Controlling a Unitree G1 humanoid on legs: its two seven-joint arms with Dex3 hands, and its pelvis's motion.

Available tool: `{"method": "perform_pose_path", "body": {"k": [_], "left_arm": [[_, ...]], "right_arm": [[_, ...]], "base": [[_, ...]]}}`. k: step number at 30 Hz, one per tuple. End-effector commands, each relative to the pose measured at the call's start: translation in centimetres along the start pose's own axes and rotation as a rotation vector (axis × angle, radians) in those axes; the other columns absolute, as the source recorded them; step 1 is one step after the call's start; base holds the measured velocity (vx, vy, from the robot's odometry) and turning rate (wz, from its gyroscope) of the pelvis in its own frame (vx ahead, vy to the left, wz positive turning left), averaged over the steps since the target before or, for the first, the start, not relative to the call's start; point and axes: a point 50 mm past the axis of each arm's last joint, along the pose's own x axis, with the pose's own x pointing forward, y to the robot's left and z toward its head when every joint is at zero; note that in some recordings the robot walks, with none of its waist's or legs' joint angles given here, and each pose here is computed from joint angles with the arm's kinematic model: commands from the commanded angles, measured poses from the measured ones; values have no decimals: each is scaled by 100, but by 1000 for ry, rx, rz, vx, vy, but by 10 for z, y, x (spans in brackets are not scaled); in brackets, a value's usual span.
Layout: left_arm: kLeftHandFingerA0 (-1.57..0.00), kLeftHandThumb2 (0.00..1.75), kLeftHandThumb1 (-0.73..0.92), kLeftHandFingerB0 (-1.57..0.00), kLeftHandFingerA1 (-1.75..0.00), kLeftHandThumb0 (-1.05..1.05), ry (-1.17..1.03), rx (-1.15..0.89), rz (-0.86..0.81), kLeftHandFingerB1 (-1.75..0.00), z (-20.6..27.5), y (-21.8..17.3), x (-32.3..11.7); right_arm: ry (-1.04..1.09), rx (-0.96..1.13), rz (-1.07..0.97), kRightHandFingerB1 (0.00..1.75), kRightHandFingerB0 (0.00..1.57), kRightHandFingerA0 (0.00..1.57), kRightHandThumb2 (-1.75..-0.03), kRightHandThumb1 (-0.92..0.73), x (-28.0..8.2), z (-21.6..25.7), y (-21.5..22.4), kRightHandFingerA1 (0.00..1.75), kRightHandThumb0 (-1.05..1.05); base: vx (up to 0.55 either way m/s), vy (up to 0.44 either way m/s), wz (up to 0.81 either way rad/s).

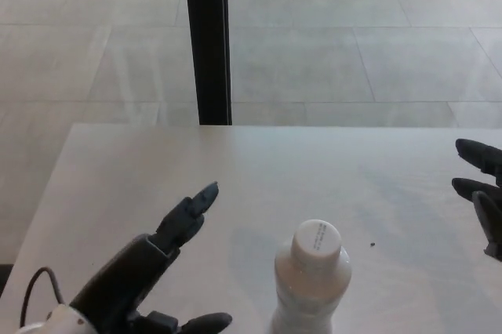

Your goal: The robot uses its left hand to to lift the bottle kept on the middle of the desk and tilts it towards its right hand. It then uses its right hand to rotate its cap to open it and places the bottle and cap back on the desk

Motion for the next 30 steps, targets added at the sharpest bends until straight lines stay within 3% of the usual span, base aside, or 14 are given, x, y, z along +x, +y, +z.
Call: {"method": "perform_pose_path", "body": {"k": [1, 5, 6, 9, 10, 11, 12, 18, 19, 20, 24, 25, 26, 30], "left_arm": [[0, 93, 50, 0, -31, -93, 43, 240, 43, -14, -4, -24, 18], [0, 92, 46, 0, -33, -86, 59, 198, 38, -19, -4, -42, 28], [0, 90, 42, 0, -38, -79, 55, 176, 51, -26, -6, -48, 30], [0, 75, 35, -1, -29, -84, 77, 155, 48, -22, -8, -58, 34], [0, 56, 46, 0, -20, -81, 86, 152, 54, -23, -11, -61, 36], [0, 88, 42, 0, -36, -77, 98, 144, 56, -20, -13, -65, 37], [0, 88, 42, 0, -35, -77, 106, 131, 56, -18, -14, -67, 37], [0, 88, 45, 0, -31, -82, 171, 107, 47, -12, -23, -74, 39], [0, 88, 43, 0, -33, -79, 176, 107, 41, -15, -25, -75, 39], [0, 59, 46, 0, -3, -82, 184, 118, 36, 0, -25, -76, 39], [0, 56, 49, 0, 0, -85, 215, 113, 36, 0, -29, -82, 38], [0, 67, 46, 0, 0, -84, 221, 101, 51, 0, -29, -83, 38], [0, 89, 49, 0, -24, -86, 224, 88, 79, -6, -29, -84, 38], [0, 89, 50, 0, -24, -91, 216, -6, 226, -4, -25, -89, 42]], "right_arm": [[61, 14, -52, 30, 32, 33, -67, -89, 1, -9, 0, 47, -76], [51, 24, -51, 36, 30, 33, -79, -76, 2, -9, 5, 52, -82], [50, 28, -46, 31, 33, 35, -67, -89, 2, -9, 7, 48, -77], [45, 40, -48, 37, 30, 34, -81, -76, 4, -9, 11, 53, -83], [43, 42, -47, 38, 29, 33, -84, -76, 4, -9, 12, 54, -84], [41, 44, -47, 37, 29, 34, -84, -76, 4, -9, 13, 54, -83], [39, 44, -47, 30, 33, 37, -67, -90, 5, -8, 14, 51, -77], [29, 60, -59, 31, 34, 37, -68, -90, 6, -7, 16, 52, -79], [28, 64, -61, 37, 29, 33, -86, -76, 6, -7, 17, 56, -87], [28, 73, -66, 31, 35, 37, -67, -90, 6, -7, 17, 53, -79], [26, 68, -67, 31, 35, 38, -68, -90, 4, -7, 15, 53, -80], [24, 72, -70, 31, 35, 39, -67, -90, 4, -6, 15, 53, -79], [21, 76, -73, 31, 36, 38, -67, -89, 4, -6, 14, 54, -80], [19, 80, -89, 32, 38, 40, -67, -88, 4, -5, 14, 56, -81]], "base": [[0, 0, 0], [0, 0, 0], [0, 0, 0], [0, 0, 0], [0, 0, 0], [0, 0, 0], [0, 0, 0], [0, 0, 0], [0, 0, 0], [0, 0, 0], [0, 0, 0], [0, 0, 0], [0, 0, 0], [0, 0, 0]]}}
